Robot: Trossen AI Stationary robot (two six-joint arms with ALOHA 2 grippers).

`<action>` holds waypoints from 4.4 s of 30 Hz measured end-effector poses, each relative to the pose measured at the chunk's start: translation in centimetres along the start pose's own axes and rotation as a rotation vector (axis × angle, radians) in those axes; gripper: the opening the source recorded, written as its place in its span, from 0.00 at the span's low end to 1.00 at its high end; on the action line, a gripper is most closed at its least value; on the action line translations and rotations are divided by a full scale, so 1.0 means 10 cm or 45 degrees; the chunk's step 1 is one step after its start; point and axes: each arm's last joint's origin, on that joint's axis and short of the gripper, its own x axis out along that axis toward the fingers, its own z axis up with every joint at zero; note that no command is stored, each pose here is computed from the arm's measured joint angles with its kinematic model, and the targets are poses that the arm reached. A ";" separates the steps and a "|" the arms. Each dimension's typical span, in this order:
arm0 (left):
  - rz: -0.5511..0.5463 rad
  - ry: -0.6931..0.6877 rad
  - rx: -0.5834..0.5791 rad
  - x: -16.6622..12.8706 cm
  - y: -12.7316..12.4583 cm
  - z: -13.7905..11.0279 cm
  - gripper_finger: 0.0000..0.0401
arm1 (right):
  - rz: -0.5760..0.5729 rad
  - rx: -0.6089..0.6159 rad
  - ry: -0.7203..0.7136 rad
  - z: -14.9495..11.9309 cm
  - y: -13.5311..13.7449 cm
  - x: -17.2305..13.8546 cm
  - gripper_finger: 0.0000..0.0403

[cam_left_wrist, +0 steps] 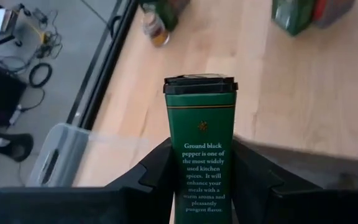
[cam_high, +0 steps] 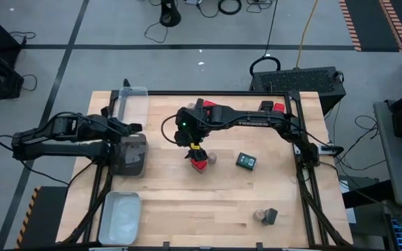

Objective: Sort spices by type
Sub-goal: Put the black seasoning can into the black bin

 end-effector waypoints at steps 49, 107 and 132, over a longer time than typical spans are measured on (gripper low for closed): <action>-0.100 -0.540 -0.051 -0.34 0.02 -0.25 0.31 | -0.466 0.073 -1.000 0.50 -0.56 0.25 0.84; -0.123 -0.371 -0.024 -0.17 -0.01 -0.11 0.31 | -0.435 0.021 -1.181 0.29 -0.68 0.98 0.50; -0.025 -0.359 -0.076 -0.17 0.02 -0.10 0.42 | -0.502 0.050 -1.097 0.24 -0.73 0.99 0.28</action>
